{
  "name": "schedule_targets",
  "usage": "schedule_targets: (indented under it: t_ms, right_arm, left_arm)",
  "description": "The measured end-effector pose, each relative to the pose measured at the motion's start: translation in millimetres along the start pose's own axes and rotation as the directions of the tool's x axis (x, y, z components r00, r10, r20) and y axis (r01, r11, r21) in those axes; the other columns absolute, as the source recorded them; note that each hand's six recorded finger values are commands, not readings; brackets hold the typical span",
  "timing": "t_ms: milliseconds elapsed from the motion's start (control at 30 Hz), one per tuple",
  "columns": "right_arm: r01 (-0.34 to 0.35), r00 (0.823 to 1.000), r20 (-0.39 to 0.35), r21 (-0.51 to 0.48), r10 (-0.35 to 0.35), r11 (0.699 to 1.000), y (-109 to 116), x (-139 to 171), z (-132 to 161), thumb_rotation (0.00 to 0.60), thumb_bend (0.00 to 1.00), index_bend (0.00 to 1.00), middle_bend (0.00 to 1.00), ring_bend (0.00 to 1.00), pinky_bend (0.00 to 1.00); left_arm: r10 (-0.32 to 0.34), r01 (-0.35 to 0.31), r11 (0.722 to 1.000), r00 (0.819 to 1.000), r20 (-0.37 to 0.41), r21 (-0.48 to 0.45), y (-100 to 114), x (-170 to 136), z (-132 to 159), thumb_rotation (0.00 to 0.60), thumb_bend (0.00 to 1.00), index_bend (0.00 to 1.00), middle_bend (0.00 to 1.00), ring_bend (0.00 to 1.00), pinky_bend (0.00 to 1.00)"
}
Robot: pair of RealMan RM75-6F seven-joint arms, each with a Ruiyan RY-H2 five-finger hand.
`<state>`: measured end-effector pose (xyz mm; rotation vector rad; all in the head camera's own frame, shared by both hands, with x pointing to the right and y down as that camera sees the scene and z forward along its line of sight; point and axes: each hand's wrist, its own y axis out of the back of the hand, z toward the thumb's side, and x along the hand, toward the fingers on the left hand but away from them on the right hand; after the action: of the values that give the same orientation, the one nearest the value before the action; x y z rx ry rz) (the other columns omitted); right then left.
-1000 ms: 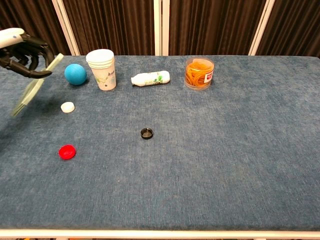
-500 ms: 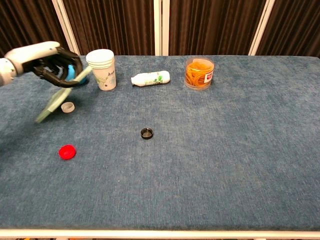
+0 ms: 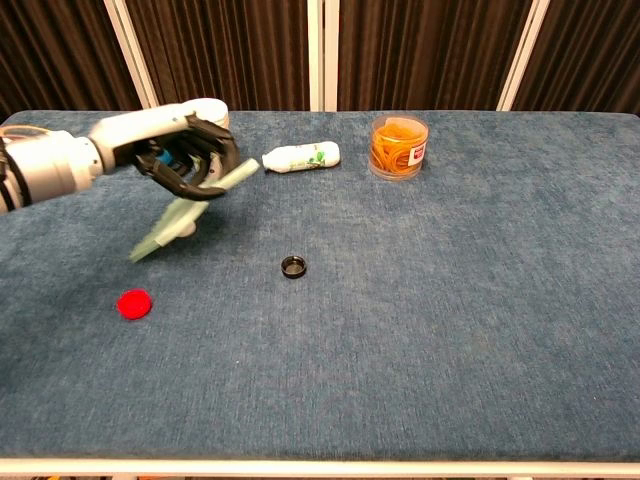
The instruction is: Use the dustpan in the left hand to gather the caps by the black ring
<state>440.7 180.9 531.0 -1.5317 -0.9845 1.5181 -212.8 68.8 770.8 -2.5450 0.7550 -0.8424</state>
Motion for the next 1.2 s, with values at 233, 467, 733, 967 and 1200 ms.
schedule_targets:
  t_ms: [233, 467, 733, 967, 1200]
  right_arm:
    - [0.003, 1.000, 0.004, -0.006, -0.003, 1.000, -1, 1, -2, 0.600, 0.16, 0.03, 0.15, 0.03, 0.12]
    - [0.007, 1.000, 0.005, -0.013, -0.007, 1.000, -1, 2, -6, 0.600, 0.16, 0.03, 0.15, 0.03, 0.12]
    - [0.011, 1.000, 0.003, -0.019, -0.011, 1.000, -1, 3, -9, 0.600, 0.16, 0.03, 0.15, 0.03, 0.12]
    - [0.011, 1.000, 0.003, -0.021, -0.011, 1.000, -1, 4, -10, 0.600, 0.16, 0.03, 0.15, 0.03, 0.12]
    - [0.016, 1.000, 0.003, -0.023, -0.016, 1.000, 0, 3, -12, 0.600, 0.16, 0.03, 0.15, 0.03, 0.12]
  left_arm:
    - [-0.090, 0.094, 0.995, 0.992, 0.092, -0.043, -30, 10, 32, 0.600, 0.36, 0.54, 0.61, 0.65, 0.88]
    - [-0.108, 0.114, 0.992, 0.988, 0.109, -0.050, -45, 19, 50, 0.600, 0.36, 0.54, 0.61, 0.65, 0.88]
    - [-0.086, 0.091, 0.991, 0.995, 0.056, -0.098, -54, 34, 60, 0.600, 0.37, 0.54, 0.61, 0.65, 0.88]
    - [-0.063, 0.069, 0.987, 0.997, 0.047, -0.141, -60, 44, 75, 0.600, 0.37, 0.54, 0.61, 0.65, 0.88]
    - [-0.031, 0.040, 0.986, 0.998, 0.053, -0.162, -59, 49, 85, 0.600, 0.37, 0.54, 0.61, 0.65, 0.88]
